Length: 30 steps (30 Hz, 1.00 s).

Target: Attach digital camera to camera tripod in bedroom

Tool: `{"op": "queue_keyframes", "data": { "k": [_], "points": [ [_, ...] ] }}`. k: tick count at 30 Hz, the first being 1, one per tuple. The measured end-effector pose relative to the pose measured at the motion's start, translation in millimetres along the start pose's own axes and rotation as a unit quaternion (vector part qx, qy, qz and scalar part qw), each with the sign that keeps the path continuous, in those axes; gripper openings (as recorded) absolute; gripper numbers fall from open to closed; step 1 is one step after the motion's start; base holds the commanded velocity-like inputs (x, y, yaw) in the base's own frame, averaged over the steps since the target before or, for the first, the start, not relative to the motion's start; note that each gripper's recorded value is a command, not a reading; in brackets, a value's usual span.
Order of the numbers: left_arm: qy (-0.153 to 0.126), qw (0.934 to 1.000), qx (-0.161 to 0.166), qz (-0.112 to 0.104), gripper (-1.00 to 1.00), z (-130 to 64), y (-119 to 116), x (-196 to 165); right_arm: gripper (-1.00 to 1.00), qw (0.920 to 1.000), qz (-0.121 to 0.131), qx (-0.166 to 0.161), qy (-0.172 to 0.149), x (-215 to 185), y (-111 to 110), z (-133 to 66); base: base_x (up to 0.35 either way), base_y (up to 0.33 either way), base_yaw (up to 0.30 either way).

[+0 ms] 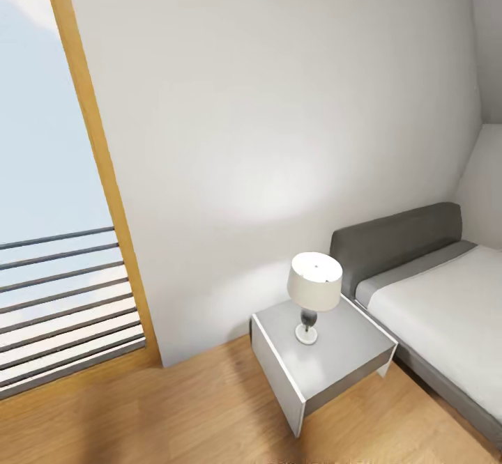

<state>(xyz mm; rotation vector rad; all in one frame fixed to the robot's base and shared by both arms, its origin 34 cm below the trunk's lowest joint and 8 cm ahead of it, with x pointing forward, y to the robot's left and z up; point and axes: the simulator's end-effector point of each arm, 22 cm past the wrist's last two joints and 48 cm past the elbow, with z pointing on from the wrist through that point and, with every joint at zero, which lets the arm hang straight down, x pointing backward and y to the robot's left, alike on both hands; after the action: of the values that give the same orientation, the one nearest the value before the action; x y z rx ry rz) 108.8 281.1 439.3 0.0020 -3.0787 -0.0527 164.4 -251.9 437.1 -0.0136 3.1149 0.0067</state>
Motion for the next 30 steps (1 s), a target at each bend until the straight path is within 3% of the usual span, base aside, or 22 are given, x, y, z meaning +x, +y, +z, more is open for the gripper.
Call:
{"op": "queue_keyframes", "data": {
  "k": [11,21,30],
  "points": [
    [0.002,1.0,0.002,0.001,1.0,0.0,-1,0,1.0,1.0,0.001,0.0,0.001,0,-2,0.2,0.0,0.0,-0.228],
    [-0.032,0.9994,0.01,-0.002,1.0,-1.4,-7,-40,1.0,0.9997,0.004,0.004,-0.023,-26,-6,0.3,0.0,0.0,-0.236],
    [-0.04,0.9991,0.012,-0.004,1.0,-2.3,-10,-55,1.0,0.9995,0.004,0.007,-0.03,-33,-11,0.0,0.0,0.0,-0.266]
  ]
}}
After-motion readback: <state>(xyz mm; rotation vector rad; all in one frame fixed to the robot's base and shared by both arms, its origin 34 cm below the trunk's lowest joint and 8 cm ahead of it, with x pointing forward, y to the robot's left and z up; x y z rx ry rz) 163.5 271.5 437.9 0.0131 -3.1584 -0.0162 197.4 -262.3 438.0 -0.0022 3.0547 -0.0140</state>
